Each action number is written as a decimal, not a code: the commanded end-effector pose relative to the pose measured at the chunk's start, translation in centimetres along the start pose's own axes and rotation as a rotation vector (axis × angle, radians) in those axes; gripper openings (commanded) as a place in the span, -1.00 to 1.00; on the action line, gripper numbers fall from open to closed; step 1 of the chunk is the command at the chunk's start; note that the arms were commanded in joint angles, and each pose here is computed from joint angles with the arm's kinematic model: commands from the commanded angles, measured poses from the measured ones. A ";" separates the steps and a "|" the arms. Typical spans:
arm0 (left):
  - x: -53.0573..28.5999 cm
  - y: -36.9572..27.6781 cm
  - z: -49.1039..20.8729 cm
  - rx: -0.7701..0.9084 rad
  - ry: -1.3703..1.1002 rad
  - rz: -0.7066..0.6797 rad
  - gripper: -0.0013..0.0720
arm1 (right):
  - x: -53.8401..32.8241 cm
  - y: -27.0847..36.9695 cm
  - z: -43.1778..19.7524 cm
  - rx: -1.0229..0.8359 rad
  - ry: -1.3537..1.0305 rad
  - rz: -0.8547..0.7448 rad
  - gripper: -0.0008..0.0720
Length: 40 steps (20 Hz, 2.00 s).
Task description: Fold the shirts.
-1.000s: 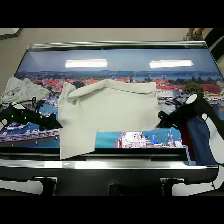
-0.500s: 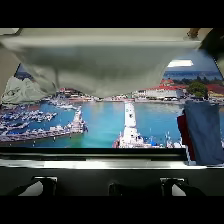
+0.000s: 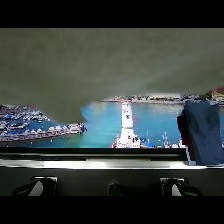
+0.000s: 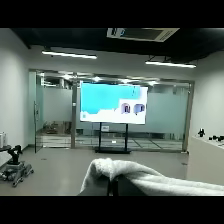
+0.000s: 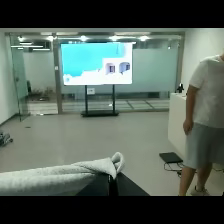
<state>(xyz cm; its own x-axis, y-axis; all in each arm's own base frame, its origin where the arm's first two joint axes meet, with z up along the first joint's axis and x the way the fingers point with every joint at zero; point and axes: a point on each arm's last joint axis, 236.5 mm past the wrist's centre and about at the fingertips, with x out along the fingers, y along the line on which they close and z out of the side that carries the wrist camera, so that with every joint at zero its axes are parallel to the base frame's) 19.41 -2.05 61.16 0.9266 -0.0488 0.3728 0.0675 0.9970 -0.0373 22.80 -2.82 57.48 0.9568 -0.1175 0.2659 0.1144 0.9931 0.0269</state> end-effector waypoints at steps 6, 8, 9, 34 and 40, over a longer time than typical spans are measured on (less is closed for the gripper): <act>7.5 5.6 -20.4 -0.128 0.626 0.029 -0.89 | 5.7 -1.4 -21.2 0.086 0.750 -0.041 -0.85; 8.6 6.9 -32.8 -0.197 0.933 -0.001 -0.89 | 7.3 -1.2 -32.2 0.091 1.104 0.004 -0.85; 8.7 7.2 -39.3 -0.229 1.060 -0.017 -0.89 | 7.9 -0.6 -37.8 0.119 1.260 0.030 -0.85; -10.9 4.0 -68.9 -0.398 2.205 -0.129 -0.88 | 2.3 0.6 -66.0 0.081 2.010 -0.045 -0.84; -10.5 5.0 -67.9 -0.427 2.195 -0.088 0.27 | 1.9 2.5 -65.4 0.163 2.025 0.017 0.13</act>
<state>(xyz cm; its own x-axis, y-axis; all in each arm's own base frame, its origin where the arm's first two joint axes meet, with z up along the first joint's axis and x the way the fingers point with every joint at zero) 35.79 -1.07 -6.86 -0.2401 -0.3416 -0.9087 -0.0905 0.9398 -0.3294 43.39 -2.04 -5.87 -0.1337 0.1192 -0.9838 0.2117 0.9733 0.0891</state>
